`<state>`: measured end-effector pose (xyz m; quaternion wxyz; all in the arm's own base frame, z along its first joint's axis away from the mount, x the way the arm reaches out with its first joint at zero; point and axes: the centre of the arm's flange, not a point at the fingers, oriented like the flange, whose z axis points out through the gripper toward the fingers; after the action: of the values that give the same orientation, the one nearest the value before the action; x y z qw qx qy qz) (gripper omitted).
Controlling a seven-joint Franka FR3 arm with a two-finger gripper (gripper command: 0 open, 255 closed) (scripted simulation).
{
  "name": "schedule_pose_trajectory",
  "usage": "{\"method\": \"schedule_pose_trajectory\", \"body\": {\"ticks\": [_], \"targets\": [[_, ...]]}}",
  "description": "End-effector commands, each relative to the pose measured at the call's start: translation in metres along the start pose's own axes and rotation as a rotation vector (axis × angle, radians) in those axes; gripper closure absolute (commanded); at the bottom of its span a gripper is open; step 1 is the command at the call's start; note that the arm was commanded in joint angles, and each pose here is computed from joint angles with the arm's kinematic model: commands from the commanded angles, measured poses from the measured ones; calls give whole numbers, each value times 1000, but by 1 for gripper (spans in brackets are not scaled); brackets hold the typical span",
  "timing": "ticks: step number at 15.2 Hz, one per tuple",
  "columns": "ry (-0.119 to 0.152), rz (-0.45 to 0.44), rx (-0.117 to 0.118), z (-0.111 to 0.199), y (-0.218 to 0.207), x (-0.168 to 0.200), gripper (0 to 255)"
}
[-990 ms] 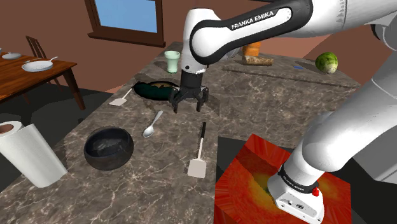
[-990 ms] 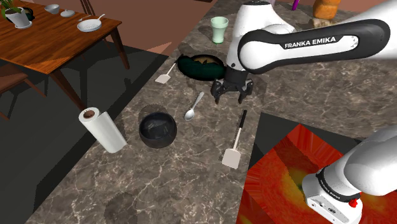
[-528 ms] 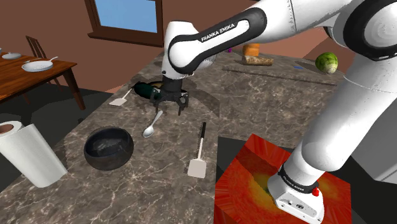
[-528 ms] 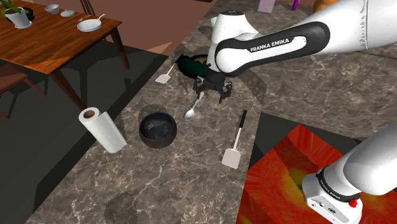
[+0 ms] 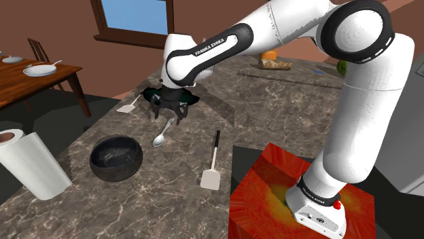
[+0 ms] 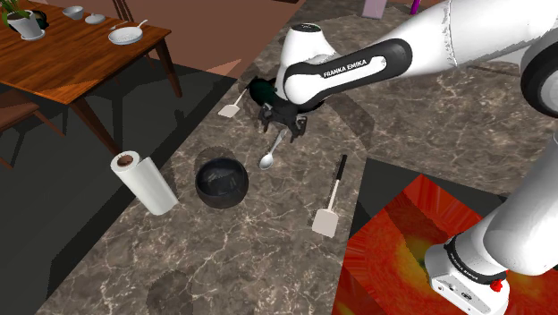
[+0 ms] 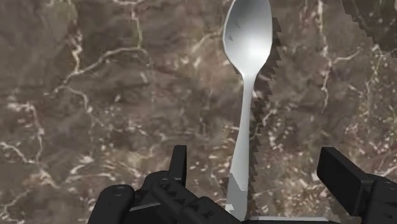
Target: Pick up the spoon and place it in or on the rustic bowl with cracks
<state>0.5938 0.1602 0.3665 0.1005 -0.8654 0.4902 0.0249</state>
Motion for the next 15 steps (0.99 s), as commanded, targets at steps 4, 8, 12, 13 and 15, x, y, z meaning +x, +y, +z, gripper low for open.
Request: {"method": "schedule_pose_trajectory", "body": {"ticks": [4,8,12,13,15], "targets": [[1,6,2,27,-2,0,0],[1,6,2,35,-2,0,0],[1,6,2,35,-2,0,0],[1,6,2,35,-2,0,0],[1,6,2,35,-2,0,255]]}}
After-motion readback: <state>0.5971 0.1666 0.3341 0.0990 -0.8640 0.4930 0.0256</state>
